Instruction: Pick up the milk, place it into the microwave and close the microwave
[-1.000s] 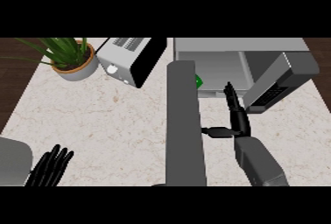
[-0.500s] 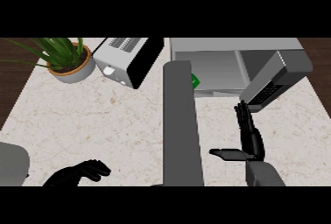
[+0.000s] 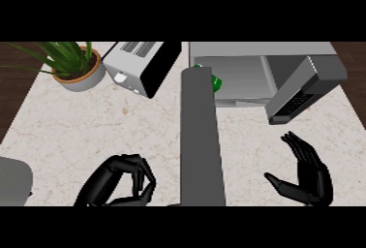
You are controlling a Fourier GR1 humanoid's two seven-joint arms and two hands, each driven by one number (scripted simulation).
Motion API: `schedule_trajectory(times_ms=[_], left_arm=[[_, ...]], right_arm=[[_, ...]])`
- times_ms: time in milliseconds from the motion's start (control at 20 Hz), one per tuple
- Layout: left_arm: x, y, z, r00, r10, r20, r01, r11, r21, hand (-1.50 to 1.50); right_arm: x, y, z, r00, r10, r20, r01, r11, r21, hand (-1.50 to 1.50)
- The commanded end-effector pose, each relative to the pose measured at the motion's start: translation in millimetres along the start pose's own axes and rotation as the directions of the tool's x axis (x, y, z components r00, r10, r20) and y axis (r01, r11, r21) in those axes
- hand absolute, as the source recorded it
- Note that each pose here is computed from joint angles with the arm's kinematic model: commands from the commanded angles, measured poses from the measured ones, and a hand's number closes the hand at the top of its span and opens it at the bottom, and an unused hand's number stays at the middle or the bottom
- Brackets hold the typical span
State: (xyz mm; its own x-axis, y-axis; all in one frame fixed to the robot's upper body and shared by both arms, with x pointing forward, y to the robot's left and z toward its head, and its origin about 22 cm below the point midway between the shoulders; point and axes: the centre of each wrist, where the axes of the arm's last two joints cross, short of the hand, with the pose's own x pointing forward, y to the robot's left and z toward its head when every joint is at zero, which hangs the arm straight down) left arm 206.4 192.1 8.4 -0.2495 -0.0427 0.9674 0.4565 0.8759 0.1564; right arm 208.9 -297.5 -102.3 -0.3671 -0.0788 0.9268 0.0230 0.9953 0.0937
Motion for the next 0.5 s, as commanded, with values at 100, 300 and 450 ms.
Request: schedule_trajectory(times_ms=[100, 300, 450], left_arm=[[-3, -34, -57, 0.997, -0.076, 0.013, 0.077, 0.993, -0.088, 1.5], [-14, -50, -89, 0.996, -0.085, 0.004, 0.085, 0.981, -0.172, 1.5], [-19, -75, -100, 0.983, -0.172, 0.062, 0.181, 0.963, -0.199, 1.5]], right_arm=[[39, -38, 14, 1.0, 0.006, 0.022, -0.005, 0.999, -0.037, -1.5], [58, -50, -4, 0.997, 0.062, 0.054, -0.061, 0.998, -0.024, -1.5], [72, -56, -11, 0.993, 0.095, 0.072, -0.096, 0.995, 0.022, -1.5]])
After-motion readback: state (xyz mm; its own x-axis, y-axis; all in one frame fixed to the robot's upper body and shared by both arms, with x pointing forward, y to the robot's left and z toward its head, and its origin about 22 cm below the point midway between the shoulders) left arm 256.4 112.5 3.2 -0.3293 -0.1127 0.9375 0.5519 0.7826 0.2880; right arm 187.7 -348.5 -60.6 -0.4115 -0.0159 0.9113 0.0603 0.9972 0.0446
